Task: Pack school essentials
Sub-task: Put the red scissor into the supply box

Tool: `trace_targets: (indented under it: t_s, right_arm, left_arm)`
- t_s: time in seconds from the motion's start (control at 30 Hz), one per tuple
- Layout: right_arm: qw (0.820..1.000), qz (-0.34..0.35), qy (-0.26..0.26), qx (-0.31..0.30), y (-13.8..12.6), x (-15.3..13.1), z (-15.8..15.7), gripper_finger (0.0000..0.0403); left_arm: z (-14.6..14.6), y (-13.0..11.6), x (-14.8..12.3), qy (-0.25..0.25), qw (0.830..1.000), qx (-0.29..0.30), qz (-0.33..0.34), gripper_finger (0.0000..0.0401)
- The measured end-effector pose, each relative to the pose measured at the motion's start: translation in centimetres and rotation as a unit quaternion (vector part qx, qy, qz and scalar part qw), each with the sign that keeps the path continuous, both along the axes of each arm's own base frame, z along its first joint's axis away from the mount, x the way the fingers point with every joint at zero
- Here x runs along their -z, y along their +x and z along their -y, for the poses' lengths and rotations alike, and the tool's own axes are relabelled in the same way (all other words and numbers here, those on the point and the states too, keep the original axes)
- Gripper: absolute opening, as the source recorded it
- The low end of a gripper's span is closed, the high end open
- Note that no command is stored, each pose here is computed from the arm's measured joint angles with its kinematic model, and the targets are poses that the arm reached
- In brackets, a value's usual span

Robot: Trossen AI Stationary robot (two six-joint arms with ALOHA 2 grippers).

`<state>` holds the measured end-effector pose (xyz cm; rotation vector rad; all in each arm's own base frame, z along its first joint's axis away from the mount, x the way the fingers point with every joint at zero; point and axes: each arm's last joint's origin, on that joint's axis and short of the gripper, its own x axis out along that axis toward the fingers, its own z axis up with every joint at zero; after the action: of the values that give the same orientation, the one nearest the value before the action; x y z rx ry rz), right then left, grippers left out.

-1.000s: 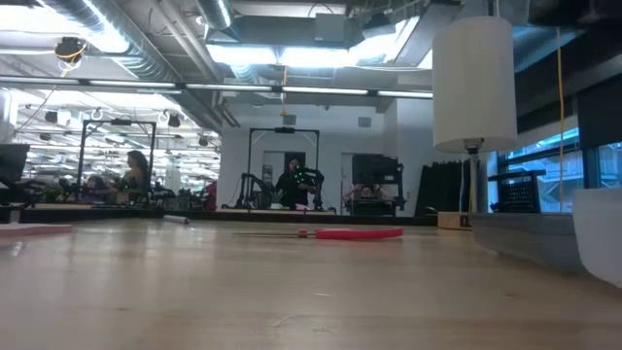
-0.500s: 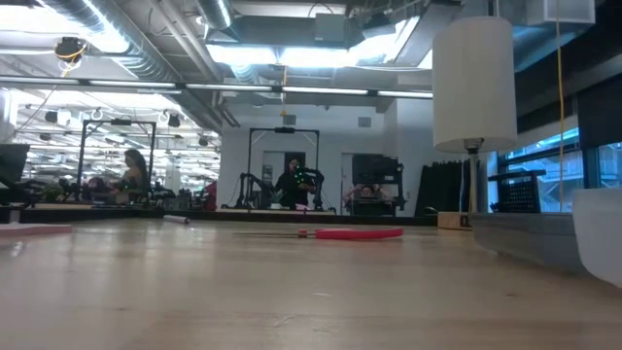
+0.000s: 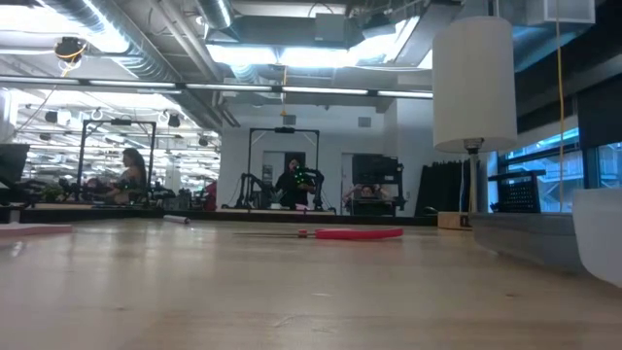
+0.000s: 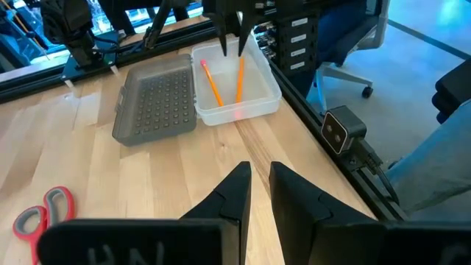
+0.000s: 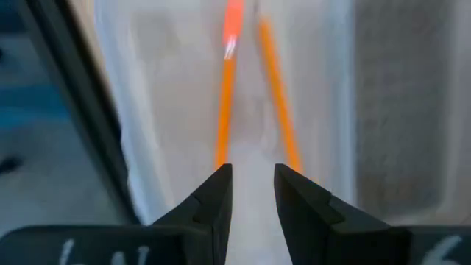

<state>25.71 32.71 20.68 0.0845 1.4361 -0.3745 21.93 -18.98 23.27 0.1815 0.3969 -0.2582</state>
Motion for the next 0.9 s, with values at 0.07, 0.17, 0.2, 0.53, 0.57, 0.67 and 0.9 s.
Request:
trace_targets:
  t_s: [0.07, 0.17, 0.2, 0.53, 0.57, 0.67, 0.9]
  right_arm:
    - [0.999, 0.04, -0.024, -0.007, 0.0, -0.9, 0.4, 0.0104]
    - [0.995, 0.081, -0.05, -0.014, -0.1, -2.3, 1.1, 0.0104]
    - [0.994, 0.092, -0.059, -0.02, -0.2, -2.8, 1.3, 0.0104]
    - [0.983, 0.147, -0.082, -0.077, 1.9, -8.6, 6.5, 0.0104]
    - [0.982, 0.145, -0.084, -0.083, 2.3, -9.0, 7.3, 0.0104]
    - [0.982, 0.134, -0.083, -0.105, 3.8, -9.8, 9.5, 0.0104]
    - [0.976, 0.119, -0.021, -0.179, 8.4, -10.1, 14.4, 0.0104]
  left_arm:
    - [-0.1, 0.1, 0.0, -0.002, 1.0, -0.003, -0.001, 0.0047]
    - [-0.8, 0.6, 0.1, -0.02, 0.999, -0.027, -0.01, 0.0047]
    - [-1.2, 0.8, 0.0, -0.021, 0.999, -0.036, -0.012, 0.0047]
    - [-5.7, 1.3, -1.0, -0.004, 0.995, -0.084, -0.052, 0.0047]
    - [-6.1, 1.2, -1.1, -0.001, 0.994, -0.089, -0.058, 0.0047]
    - [-7.0, 0.9, -1.2, 0.008, 0.992, -0.103, -0.069, 0.0047]
    - [-8.0, 0.9, -1.2, 0.019, 0.989, -0.124, -0.084, 0.0047]
